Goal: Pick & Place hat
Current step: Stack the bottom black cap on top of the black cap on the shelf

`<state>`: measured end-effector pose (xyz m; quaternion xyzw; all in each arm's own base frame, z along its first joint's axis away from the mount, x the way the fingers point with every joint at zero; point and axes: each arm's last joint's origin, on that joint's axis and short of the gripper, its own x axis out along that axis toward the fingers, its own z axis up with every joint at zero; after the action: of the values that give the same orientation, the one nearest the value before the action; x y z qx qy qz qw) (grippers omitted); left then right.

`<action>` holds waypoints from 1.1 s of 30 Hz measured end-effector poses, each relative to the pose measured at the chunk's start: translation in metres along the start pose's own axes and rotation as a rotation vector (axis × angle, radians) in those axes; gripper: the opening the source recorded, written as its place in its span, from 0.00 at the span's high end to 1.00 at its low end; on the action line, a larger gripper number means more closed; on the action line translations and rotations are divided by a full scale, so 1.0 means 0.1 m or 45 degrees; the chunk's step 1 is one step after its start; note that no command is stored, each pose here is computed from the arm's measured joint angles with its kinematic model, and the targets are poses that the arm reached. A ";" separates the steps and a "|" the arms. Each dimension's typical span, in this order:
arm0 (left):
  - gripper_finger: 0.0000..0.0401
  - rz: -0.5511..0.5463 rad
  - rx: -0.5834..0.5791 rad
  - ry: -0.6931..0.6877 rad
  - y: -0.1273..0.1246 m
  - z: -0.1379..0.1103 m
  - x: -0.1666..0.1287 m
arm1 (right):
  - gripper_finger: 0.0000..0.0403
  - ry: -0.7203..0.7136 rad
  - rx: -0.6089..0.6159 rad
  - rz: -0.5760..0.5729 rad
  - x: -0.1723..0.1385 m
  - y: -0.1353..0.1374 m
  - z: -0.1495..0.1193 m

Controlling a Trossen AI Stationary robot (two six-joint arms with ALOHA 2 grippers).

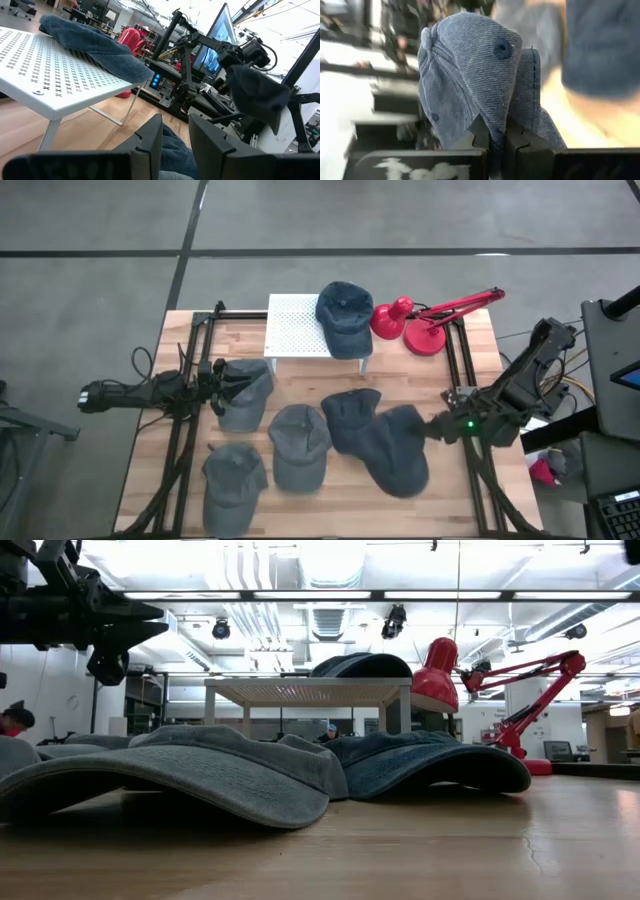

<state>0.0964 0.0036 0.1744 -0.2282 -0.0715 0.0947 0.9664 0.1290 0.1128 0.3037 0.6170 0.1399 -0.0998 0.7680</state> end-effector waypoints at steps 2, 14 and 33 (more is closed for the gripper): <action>0.75 0.000 0.000 0.000 0.00 0.00 0.00 | 0.98 -0.104 0.028 0.035 0.03 0.04 0.05; 0.75 0.000 0.000 0.000 0.00 0.00 0.00 | 0.98 -0.709 0.065 0.275 0.22 0.39 0.61; 0.75 0.000 0.000 0.000 0.00 0.00 0.00 | 0.98 -0.883 -0.127 0.154 0.53 0.96 1.59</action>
<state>0.0964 0.0036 0.1744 -0.2282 -0.0714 0.0947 0.9664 0.2245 -0.0200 0.4054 0.5153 -0.1614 -0.2507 0.8035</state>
